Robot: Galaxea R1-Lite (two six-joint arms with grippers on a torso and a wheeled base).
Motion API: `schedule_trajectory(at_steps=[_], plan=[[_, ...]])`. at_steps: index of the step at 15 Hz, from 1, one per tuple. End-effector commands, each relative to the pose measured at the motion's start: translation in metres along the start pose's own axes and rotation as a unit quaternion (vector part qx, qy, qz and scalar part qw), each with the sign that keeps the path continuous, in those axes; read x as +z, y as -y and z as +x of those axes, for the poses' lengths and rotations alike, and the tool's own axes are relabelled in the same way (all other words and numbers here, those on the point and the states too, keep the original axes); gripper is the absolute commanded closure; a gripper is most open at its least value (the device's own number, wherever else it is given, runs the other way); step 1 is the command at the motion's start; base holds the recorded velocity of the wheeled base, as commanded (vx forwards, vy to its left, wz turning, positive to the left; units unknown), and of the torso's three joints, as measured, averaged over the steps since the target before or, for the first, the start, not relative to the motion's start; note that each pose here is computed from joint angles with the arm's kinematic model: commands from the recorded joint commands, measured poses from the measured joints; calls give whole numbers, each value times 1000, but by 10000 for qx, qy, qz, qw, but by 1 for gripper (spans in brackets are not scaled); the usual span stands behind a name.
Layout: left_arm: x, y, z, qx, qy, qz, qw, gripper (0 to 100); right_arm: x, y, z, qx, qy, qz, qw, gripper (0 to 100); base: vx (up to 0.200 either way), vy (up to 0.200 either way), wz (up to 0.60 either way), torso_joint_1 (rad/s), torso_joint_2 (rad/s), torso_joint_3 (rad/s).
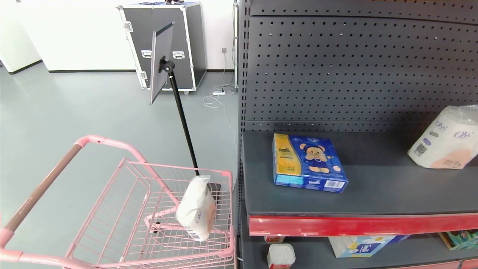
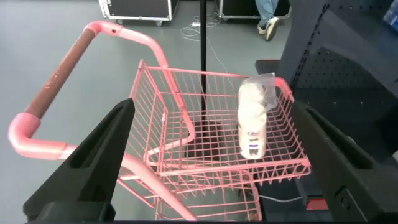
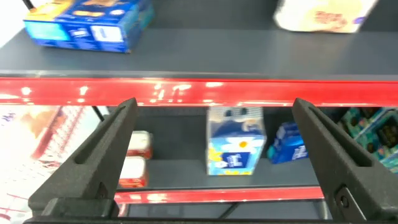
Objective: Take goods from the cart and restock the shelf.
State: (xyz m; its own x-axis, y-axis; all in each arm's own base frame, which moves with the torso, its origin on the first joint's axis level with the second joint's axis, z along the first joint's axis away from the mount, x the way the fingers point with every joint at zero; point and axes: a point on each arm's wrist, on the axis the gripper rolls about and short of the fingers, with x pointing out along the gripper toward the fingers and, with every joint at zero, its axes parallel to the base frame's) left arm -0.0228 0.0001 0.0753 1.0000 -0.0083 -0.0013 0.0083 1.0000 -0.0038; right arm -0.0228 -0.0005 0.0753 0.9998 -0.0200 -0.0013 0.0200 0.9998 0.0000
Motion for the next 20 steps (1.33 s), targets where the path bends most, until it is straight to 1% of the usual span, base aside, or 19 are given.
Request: schedule_trajectory(at_steps=[1,7,20], plan=[[0,0,0,3,-1,4,10000,0,0,0,0,0,-1,0,10000,0,0,0,0,0,0,0],[0,0,0,11,-1,-4,10000,0,0,0,0,0,-1,15,10000,0,0,0,0,-18,37,24],[0,0,0,3,-1,4,10000,0,0,0,0,-15,-1,15,10000,0,0,0,0,-142,350,207]])
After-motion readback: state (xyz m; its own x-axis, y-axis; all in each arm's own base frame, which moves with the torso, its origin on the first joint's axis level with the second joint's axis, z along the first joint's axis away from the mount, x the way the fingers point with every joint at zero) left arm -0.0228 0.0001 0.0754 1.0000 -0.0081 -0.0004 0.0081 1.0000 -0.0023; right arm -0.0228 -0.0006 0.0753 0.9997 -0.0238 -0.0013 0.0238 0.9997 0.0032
